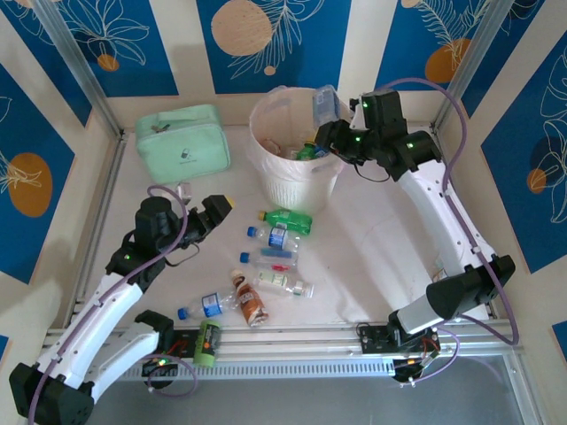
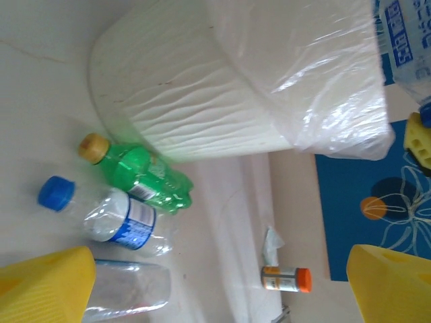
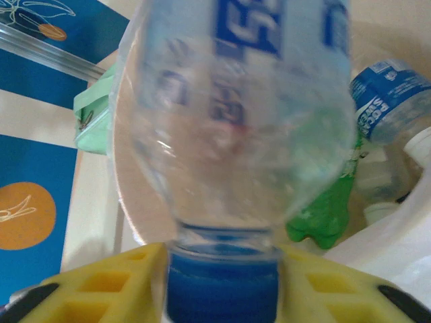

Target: Put the plastic bottles in the bin

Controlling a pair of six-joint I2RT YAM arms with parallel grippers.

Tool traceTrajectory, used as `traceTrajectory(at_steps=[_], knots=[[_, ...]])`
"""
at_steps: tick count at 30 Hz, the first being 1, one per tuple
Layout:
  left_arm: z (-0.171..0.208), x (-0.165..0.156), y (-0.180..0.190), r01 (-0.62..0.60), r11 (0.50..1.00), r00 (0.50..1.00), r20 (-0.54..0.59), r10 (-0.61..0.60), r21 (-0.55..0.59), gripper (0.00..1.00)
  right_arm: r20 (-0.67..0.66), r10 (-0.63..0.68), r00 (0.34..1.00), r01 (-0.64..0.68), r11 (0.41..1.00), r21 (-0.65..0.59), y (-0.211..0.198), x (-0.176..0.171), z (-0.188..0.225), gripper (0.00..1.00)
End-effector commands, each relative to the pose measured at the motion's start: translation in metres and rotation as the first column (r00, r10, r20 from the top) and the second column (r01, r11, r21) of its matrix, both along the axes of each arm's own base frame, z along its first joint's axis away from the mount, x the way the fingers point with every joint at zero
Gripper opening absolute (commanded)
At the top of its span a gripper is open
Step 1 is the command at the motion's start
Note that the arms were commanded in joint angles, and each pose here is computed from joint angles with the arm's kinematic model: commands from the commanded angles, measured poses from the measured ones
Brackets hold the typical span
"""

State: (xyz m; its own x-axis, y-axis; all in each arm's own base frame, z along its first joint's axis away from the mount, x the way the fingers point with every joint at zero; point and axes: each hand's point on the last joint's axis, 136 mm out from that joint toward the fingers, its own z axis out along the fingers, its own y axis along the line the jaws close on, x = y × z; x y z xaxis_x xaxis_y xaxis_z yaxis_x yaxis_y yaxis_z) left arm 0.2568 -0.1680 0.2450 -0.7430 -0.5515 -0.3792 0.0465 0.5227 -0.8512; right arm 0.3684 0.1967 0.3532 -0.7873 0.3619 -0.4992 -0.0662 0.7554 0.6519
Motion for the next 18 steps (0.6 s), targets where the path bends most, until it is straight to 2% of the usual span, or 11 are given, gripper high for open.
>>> traceTrajectory(at_steps=[1, 4, 7, 10, 14, 18], knots=[[0.002, -0.002, 0.007, -0.014, 0.999, 1.0, 0.007, 0.014, 0.043, 0.95, 0.051, 0.015, 0.999, -0.016, 1.0, 0.022, -0.002, -0.006, 0.025, 0.58], [0.002, -0.002, 0.009, -0.02, 0.998, 1.0, 0.007, 0.02, 0.061, 0.95, 0.068, 0.02, 0.997, -0.022, 0.999, 0.024, -0.003, -0.013, 0.032, 0.71], [-0.001, -0.001, 0.011, -0.028, 0.997, 1.0, -0.004, 0.028, 0.075, 0.95, 0.092, 0.034, 0.995, -0.035, 0.999, 0.012, -0.002, -0.025, 0.041, 0.73], [-0.01, -0.001, 0.018, -0.06, 0.992, 0.997, -0.043, 0.065, 0.112, 0.93, 0.136, 0.102, 0.985, -0.102, 0.995, -0.01, 0.014, -0.047, 0.05, 0.74], [-0.033, -0.004, 0.036, -0.122, 0.975, 0.981, -0.128, 0.147, 0.183, 0.92, 0.166, 0.283, 0.945, -0.269, 0.958, -0.104, 0.057, -0.094, 0.034, 0.75], [-0.052, -0.007, 0.05, -0.178, 0.963, 0.954, -0.203, 0.219, 0.201, 0.91, 0.075, 0.492, 0.867, -0.476, 0.865, -0.161, 0.107, -0.15, -0.019, 0.75]])
